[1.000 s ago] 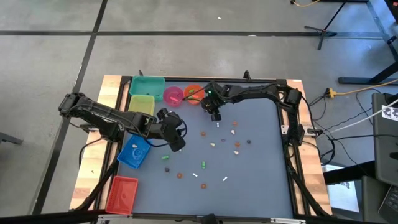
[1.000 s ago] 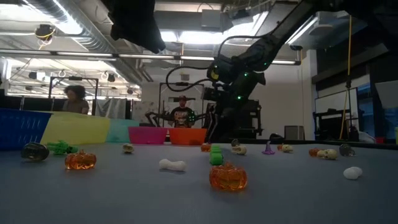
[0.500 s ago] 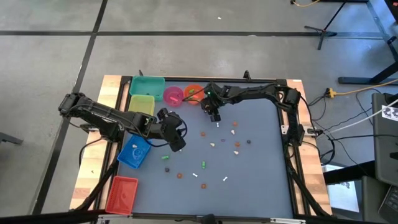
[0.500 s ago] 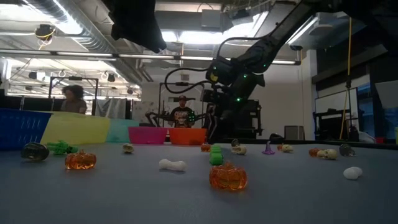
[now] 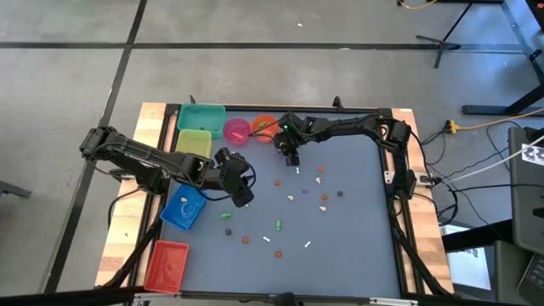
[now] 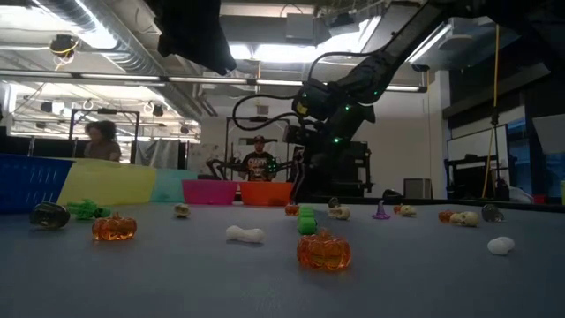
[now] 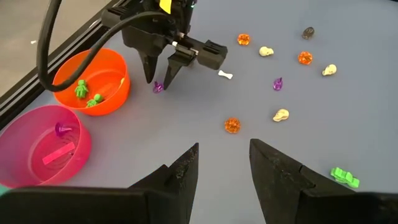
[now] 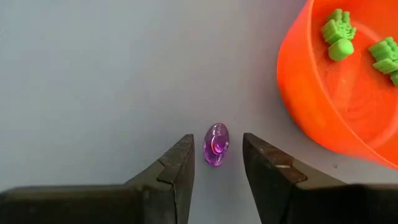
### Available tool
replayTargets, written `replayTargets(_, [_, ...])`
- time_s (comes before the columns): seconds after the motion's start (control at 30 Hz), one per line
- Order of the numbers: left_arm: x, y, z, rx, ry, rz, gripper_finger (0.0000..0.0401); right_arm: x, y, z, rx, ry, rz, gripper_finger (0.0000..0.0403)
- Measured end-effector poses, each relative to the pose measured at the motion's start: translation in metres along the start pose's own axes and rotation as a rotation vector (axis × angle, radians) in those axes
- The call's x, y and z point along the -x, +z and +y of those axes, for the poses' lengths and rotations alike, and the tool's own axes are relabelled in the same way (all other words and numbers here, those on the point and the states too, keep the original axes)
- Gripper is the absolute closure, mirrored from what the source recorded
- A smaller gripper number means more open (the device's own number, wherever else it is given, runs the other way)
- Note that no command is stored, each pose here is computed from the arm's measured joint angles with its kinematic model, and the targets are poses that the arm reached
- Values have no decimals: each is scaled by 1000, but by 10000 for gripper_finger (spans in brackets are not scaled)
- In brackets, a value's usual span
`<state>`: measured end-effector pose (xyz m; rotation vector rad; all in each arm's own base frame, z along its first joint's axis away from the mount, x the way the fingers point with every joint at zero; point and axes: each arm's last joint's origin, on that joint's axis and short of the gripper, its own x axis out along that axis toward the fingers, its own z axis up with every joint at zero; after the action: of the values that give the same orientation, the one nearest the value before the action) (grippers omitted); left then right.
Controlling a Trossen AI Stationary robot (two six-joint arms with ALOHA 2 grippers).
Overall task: Sort Halloween decoration
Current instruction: Put the purple witch hat toy into the pink bin
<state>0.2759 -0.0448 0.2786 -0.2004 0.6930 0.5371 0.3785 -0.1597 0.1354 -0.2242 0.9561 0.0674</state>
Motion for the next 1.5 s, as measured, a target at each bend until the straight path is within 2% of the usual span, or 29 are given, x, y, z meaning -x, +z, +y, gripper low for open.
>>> replayTargets(0.23, [0, 0, 0, 0, 0, 0, 274, 0, 3, -2, -58, -17, -30, 268])
replayTargets(1.13, [0, 0, 0, 0, 0, 0, 274, -12, -3, -1, -64, -7, -13, 268])
replayTargets(1.27, [0, 0, 0, 0, 0, 0, 274, -12, -3, -1, -64, -5, -11, 284])
replayTargets(1.5, [0, 0, 0, 0, 0, 0, 274, -12, -3, 0, -63, 0, -10, 340])
